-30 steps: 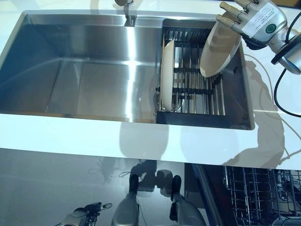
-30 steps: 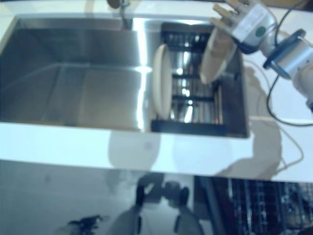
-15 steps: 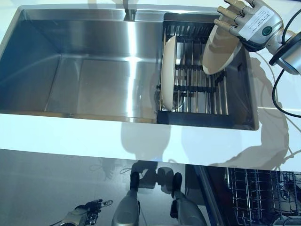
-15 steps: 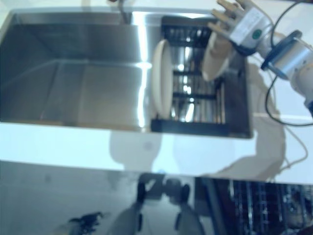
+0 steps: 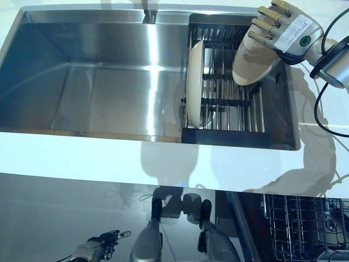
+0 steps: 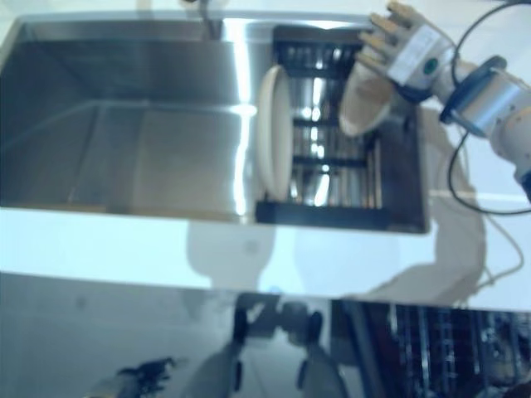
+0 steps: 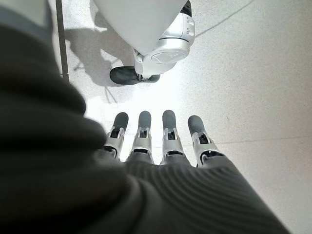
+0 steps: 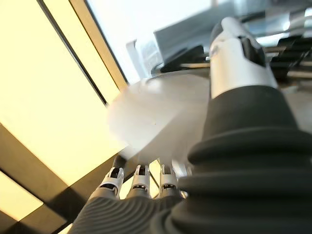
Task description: Take plates into dishwasher
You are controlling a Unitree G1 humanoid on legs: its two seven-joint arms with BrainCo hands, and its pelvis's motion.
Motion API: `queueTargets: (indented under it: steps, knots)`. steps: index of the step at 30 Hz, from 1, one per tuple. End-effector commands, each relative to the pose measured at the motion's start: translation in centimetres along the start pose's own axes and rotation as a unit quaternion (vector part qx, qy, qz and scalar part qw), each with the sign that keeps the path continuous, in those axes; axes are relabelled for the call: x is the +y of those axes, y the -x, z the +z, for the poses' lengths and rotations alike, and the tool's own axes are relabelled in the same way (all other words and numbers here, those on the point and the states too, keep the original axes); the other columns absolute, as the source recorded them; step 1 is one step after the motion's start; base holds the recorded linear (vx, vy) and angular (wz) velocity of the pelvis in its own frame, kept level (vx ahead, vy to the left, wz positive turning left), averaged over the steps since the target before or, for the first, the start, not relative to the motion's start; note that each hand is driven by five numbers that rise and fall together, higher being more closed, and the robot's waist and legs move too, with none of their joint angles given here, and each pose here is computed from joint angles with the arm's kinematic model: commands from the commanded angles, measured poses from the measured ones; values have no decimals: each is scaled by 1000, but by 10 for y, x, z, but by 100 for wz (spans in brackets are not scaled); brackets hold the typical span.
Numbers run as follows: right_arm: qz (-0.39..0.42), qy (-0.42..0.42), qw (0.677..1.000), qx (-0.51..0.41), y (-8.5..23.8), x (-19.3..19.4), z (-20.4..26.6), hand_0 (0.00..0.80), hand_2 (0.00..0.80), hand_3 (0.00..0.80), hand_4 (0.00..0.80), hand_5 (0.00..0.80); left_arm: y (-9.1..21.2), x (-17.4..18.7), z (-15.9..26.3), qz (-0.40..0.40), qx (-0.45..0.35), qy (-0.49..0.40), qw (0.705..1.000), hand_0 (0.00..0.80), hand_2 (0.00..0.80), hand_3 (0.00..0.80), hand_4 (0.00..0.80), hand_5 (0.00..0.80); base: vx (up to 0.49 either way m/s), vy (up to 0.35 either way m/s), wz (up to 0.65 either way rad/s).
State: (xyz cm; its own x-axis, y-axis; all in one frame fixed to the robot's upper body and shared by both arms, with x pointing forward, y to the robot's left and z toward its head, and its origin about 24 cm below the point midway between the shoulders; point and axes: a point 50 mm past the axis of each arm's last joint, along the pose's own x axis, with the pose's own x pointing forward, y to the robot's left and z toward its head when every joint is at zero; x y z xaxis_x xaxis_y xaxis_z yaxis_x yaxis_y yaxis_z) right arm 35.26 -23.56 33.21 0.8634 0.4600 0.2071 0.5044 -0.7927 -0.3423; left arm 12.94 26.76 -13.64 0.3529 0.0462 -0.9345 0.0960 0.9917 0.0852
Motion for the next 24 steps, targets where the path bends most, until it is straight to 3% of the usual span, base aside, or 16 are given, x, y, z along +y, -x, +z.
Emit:
queueTargets:
  steps: [1, 9, 24]
  knots:
    - [21, 35, 999, -13, 1, -1, -4, 800, 800, 800, 800, 800, 2, 11, -3, 10, 13, 6, 1000, 0, 0, 0, 0, 0, 0, 0, 0]
    - [68, 54, 996, -11, 1, 7, -6, 800, 800, 800, 800, 800, 3, 13, -2, 13, 12, 11, 1000, 0, 0, 0, 0, 0, 0, 0, 0]
    - [63, 21, 998, 22, 8, 14, -14, 800, 800, 800, 800, 800, 2, 9, -11, 15, 25, 3, 1000, 0, 0, 0, 0, 0, 11, -4, 0]
